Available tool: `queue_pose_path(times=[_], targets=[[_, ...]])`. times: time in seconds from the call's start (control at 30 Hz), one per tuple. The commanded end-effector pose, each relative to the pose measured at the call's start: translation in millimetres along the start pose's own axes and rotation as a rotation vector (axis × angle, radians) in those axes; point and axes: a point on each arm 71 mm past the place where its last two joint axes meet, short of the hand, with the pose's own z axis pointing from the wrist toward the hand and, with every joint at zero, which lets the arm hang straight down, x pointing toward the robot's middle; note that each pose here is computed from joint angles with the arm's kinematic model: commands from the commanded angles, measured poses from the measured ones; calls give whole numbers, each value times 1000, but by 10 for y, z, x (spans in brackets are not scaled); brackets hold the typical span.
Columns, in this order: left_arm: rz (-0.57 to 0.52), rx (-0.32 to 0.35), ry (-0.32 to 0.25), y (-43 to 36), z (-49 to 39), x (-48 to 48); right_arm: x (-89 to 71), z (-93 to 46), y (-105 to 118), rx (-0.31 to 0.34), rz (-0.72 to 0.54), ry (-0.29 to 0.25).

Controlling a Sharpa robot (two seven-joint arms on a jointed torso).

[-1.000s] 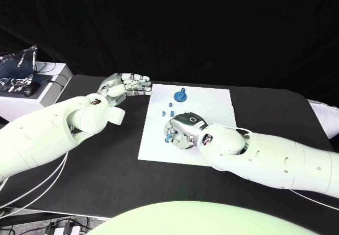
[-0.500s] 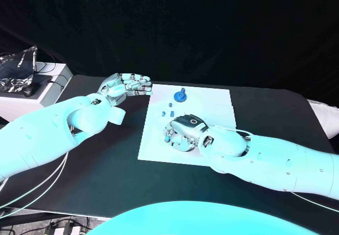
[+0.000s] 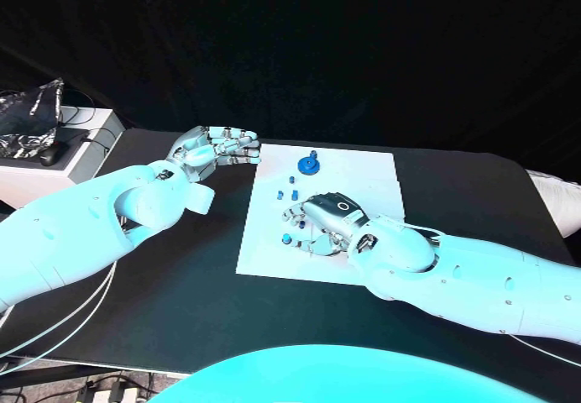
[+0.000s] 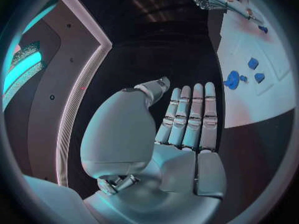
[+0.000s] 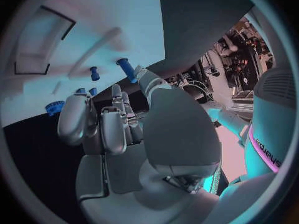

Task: Assemble the parts on the task board

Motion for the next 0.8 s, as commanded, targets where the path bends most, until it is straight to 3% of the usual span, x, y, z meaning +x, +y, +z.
queue_pose_path(times=[0.03,0.13,0.23,0.33,0.5,0.8], targets=[[-6,4,17,-5,4,20,-141,-80,-87,47,95,-95],[-6,6,16,-8,1,15,-257,-156,-230,117,189,-110],[-6,9,18,-10,-3,11,-384,-264,-440,227,297,-78],[-6,7,21,0,-12,8,-520,-433,-689,354,366,7],[-7,-6,18,71,-52,-4,-609,-652,-962,512,443,145],[22,-17,22,145,-75,-15,-609,-959,-1231,728,453,278]])
